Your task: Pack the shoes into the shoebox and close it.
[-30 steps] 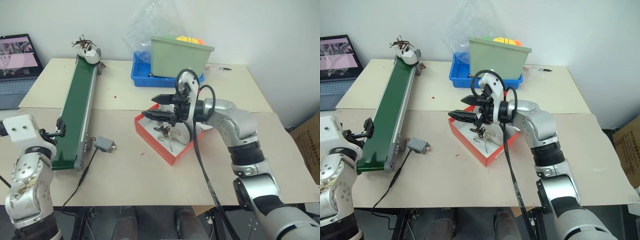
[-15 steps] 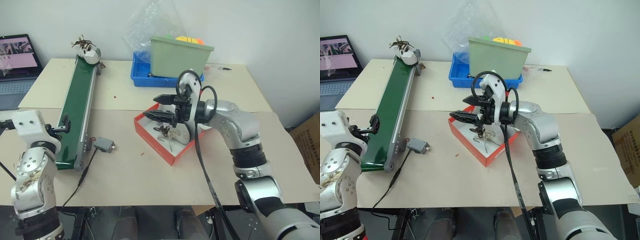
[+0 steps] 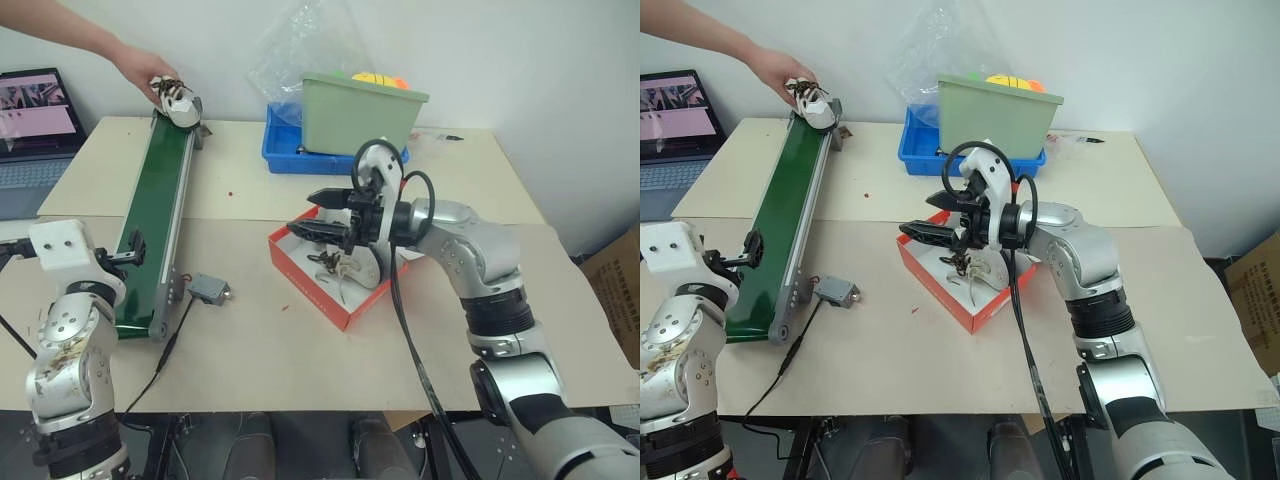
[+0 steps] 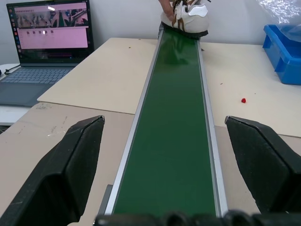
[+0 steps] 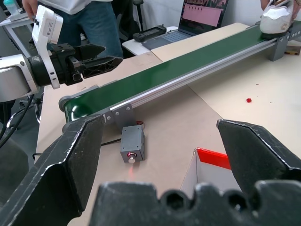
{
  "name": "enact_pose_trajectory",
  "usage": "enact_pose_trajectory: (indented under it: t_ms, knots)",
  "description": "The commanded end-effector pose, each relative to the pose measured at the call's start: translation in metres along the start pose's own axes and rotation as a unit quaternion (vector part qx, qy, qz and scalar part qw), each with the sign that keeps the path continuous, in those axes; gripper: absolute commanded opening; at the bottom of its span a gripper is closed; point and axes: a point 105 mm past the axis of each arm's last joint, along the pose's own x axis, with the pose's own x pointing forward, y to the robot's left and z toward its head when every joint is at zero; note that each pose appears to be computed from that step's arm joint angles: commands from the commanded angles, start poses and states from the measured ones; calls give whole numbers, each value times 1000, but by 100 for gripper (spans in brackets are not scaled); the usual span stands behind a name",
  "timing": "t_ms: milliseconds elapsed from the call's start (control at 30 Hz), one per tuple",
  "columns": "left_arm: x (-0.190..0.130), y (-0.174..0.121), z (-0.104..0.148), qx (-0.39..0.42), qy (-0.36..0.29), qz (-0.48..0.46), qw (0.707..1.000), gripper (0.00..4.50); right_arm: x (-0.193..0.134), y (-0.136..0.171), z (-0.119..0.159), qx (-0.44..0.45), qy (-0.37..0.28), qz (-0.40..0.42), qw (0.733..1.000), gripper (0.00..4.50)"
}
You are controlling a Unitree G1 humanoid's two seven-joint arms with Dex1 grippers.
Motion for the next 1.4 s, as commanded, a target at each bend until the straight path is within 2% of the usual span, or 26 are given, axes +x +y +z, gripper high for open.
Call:
enact_pose_trajectory:
  t_ms: [33, 567, 800, 1000, 1400]
  knots:
    - [-1, -4, 13, 8, -31, -2, 999, 441, -1, 7, 15, -21, -20, 9, 1000, 450]
    - [-1, -1, 16, 11, -34, 0, 999, 441, 0, 5, 14, -19, -19, 6, 1000, 450]
    - [0, 30, 14, 35, -33, 21, 999, 441, 0, 3, 12, -17, -15, 2, 1000, 450]
    - [5, 43, 7, 44, -30, 4, 999, 441, 1, 4, 12, -18, -15, 3, 1000, 450]
    - [14, 25, -9, 27, -33, -65, 997, 441, -1, 7, 11, -15, -14, 0, 1000, 450]
